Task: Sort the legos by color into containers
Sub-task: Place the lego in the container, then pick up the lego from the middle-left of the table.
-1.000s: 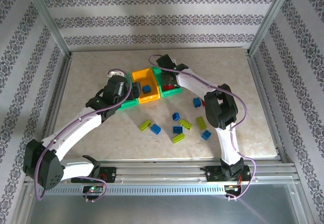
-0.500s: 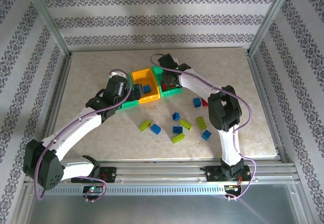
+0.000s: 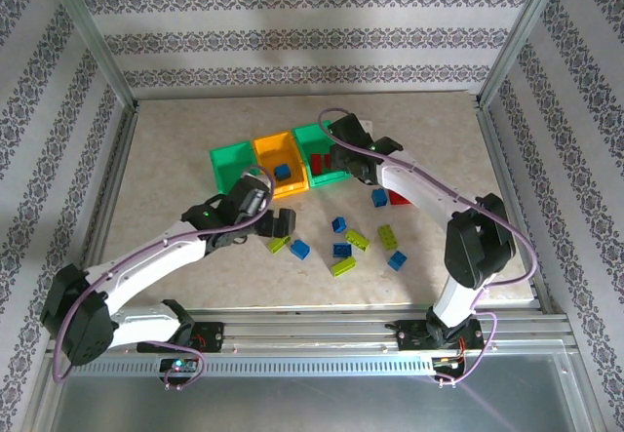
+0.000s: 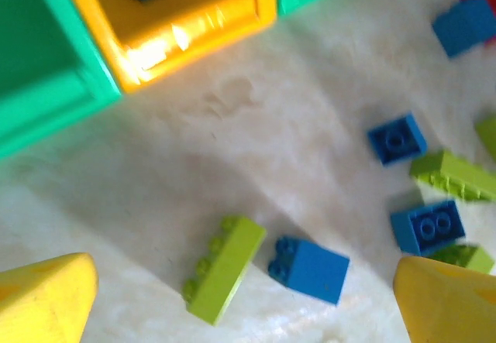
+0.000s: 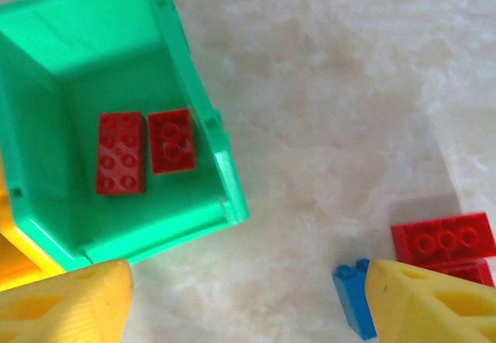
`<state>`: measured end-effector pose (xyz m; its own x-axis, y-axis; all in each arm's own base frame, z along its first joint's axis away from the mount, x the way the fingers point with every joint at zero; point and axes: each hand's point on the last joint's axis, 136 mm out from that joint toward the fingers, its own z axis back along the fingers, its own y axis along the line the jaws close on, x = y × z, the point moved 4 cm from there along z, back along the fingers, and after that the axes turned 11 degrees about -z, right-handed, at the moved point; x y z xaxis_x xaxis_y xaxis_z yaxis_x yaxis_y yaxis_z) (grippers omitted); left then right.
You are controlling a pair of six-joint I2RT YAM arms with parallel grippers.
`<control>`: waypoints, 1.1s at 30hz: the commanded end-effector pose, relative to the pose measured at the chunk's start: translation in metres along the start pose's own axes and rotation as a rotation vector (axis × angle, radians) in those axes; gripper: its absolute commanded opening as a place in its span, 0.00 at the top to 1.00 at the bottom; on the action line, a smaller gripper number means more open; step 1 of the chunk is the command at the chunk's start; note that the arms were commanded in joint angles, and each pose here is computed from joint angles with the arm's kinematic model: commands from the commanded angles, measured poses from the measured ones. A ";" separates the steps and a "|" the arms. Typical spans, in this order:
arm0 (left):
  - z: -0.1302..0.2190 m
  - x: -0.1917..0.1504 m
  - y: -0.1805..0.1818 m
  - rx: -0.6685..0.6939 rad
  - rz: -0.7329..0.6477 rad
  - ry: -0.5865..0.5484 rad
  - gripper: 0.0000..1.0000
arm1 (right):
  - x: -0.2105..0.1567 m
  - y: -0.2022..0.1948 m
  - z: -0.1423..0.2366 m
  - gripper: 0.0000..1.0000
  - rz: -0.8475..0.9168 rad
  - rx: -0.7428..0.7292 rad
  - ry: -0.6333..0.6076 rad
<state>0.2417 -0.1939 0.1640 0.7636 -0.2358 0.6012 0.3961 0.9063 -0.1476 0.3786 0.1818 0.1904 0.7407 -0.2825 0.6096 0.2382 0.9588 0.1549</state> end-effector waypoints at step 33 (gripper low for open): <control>-0.088 -0.050 -0.053 0.070 -0.131 0.248 0.24 | -0.013 -0.081 0.064 0.02 -0.188 -0.090 -0.163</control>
<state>0.2163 -0.2598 0.0696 0.8123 -0.4433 0.3790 0.5017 0.8625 -0.0663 0.3153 0.1226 0.2173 0.6036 -0.4193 0.6781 0.3805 0.8989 0.2171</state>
